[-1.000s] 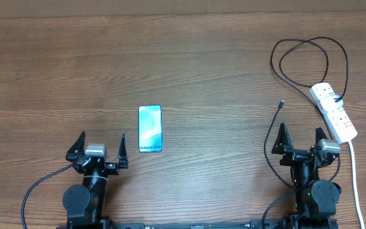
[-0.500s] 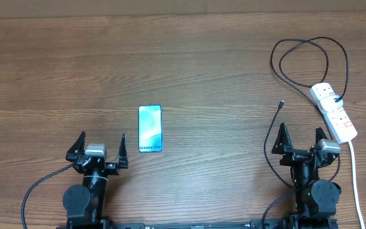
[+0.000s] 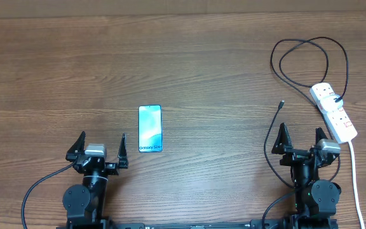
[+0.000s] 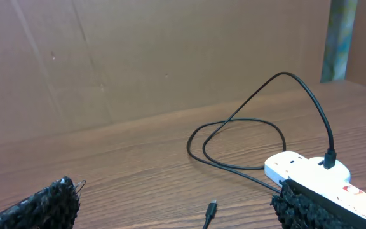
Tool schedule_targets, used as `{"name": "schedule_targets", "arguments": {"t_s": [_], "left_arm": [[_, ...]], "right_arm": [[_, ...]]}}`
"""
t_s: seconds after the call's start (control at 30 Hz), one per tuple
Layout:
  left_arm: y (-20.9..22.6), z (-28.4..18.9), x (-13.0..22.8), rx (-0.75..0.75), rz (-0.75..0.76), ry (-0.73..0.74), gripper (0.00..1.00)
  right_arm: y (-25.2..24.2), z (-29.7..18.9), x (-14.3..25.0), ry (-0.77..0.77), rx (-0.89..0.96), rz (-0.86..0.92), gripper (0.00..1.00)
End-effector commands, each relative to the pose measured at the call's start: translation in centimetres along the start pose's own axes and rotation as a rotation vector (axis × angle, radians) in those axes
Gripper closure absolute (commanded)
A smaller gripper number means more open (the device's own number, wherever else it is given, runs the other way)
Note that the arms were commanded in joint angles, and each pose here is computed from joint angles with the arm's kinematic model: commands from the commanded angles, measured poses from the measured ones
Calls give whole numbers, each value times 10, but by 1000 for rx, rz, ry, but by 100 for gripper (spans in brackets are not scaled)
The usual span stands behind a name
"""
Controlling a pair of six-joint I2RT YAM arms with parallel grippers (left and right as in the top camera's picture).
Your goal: Plug charger to phone and switch on socket
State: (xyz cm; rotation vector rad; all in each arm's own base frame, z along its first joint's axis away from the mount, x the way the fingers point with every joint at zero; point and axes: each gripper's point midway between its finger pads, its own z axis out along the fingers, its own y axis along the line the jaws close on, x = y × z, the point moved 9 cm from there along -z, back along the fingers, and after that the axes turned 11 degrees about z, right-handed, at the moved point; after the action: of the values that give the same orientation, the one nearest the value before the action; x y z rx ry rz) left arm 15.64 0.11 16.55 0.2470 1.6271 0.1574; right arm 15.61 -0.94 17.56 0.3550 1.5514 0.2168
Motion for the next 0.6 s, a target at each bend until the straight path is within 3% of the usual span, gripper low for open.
{"name": "schedule_targets", "arguments": {"t_s": [0.0,0.57], "left_arm": [[0,0,1,0,-6,-7,1],[0,0,1,0,-6,-7,1]], "right_arm": [[-1,0,2,0,0,-6,0],[-1,0,2,0,0,-6,0]]}}
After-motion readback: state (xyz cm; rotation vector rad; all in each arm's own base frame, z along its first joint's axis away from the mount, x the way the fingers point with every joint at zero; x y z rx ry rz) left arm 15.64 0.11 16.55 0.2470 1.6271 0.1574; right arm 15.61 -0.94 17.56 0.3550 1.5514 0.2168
